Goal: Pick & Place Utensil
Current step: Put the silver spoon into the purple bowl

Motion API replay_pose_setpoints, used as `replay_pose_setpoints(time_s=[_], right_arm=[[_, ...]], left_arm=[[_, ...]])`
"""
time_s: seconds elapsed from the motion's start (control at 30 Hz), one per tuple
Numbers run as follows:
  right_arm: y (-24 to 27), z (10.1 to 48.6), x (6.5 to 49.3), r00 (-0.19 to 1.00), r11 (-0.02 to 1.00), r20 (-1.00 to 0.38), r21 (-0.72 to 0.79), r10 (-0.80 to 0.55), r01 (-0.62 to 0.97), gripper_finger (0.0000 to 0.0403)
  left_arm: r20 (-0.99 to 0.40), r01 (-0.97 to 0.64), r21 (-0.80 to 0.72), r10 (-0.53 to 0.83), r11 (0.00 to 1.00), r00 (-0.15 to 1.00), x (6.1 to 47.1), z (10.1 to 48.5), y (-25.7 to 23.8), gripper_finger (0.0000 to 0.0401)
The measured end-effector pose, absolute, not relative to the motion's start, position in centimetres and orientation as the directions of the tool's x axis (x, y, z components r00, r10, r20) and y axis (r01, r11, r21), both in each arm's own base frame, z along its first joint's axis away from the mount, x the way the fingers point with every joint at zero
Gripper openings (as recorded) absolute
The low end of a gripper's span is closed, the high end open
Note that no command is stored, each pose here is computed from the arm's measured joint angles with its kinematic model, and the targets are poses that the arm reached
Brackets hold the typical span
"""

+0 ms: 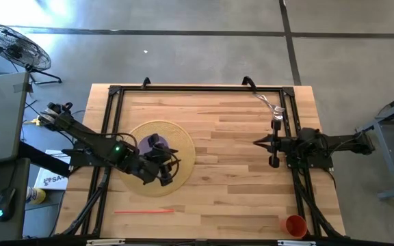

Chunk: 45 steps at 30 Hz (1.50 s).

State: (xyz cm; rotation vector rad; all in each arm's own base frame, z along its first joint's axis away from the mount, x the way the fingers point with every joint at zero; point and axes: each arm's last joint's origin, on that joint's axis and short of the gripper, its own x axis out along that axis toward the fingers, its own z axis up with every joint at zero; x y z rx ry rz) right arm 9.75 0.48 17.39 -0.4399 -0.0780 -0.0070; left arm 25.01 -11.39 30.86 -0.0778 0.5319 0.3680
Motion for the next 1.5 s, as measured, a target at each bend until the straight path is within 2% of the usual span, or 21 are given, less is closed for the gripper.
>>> replay_pose_setpoints(time_s=[0.07, 0.23, 0.3, 0.47, 0.57, 0.8, 0.93, 1.07, 1.17, 1.37, 1.5], right_arm=[[0.6, 17.6, 9.7, 0.995, 0.92, 0.097, -0.392, 0.031, 0.009, 0.0012], [0.8, 18.0, 9.7, 0.984, 0.986, 0.14, -0.138, 0.109, -0.089, 0.0012], [0.7, 18.3, 9.6, 0.981, 0.992, 0.17, -0.094, 0.096, -0.08, 0.0012], [0.3, 18.7, 9.8, 0.977, 0.997, 0.208, 0.071, -0.049, 0.035, 0.0012], [0.1, 18.6, 10.2, 0.976, 0.991, 0.182, 0.082, -0.123, 0.109, 0.0012], [-0.6, 19.0, 11.6, 0.91, 0.915, 0.112, 0.102, -0.4, 0.39, 0.0012], [-0.9, 20.5, 12.8, 0.841, 0.841, 0.021, 0.06, -0.54, 0.538, 0.0012], [-1.9, 21.1, 13.9, 0.676, 0.677, -0.117, 0.034, -0.728, 0.735, 0.0013], [-3.0, 21.5, 14.6, 0.547, 0.551, -0.221, 0.052, -0.807, 0.833, 0.0025], [-5.7, 21.8, 15.9, 0.372, 0.419, -0.484, 0.013, -0.792, 0.908, 0.0088], [-7.3, 21.2, 16.2, 0.252, 0.333, -0.576, -0.037, -0.777, 0.942, 0.0128]], left_arm=[[-0.509, -0.364, 0.024, 0.325, 0.931, 0.797, 25.0, 30.8, -11.4, 0.0163], [-0.474, -0.382, 0.091, 0.378, 0.92, 0.796, 25.0, 30.9, -11.2, 0.0163], [-0.45, -0.405, 0.103, 0.406, 0.908, 0.796, 25.3, 30.7, -10.9, 0.0163], [-0.474, -0.457, 0.109, 0.45, 0.883, 0.757, 26.3, 30.0, -7.7, 0.0162], [-0.497, -0.439, 0.083, 0.419, 0.895, 0.76, 27.4, 29.8, -5.0, 0.0162], [-0.463, -0.331, 0.068, 0.324, 0.941, 0.825, 28.9, 30.1, 1.2, 0.0162], [-0.443, -0.338, 0.109, 0.35, 0.935, 0.826, 28.8, 30.4, 4.1, 0.0162], [-0.459, -0.288, 0.114, 0.307, 0.951, 0.834, 28.9, 29.7, 6.4, 0.0162], [-0.411, -0.251, 0.083, 0.263, 0.964, 0.873, 29.0, 29.0, 7.8, 0.0162], [-0.354, -0.305, 0.076, 0.311, 0.949, 0.882, 28.1, 29.7, 10.3, 0.0162], [-0.374, -0.337, -0.026, 0.303, 0.941, 0.877, 27.5, 29.9, 10.5, 0.0162]])
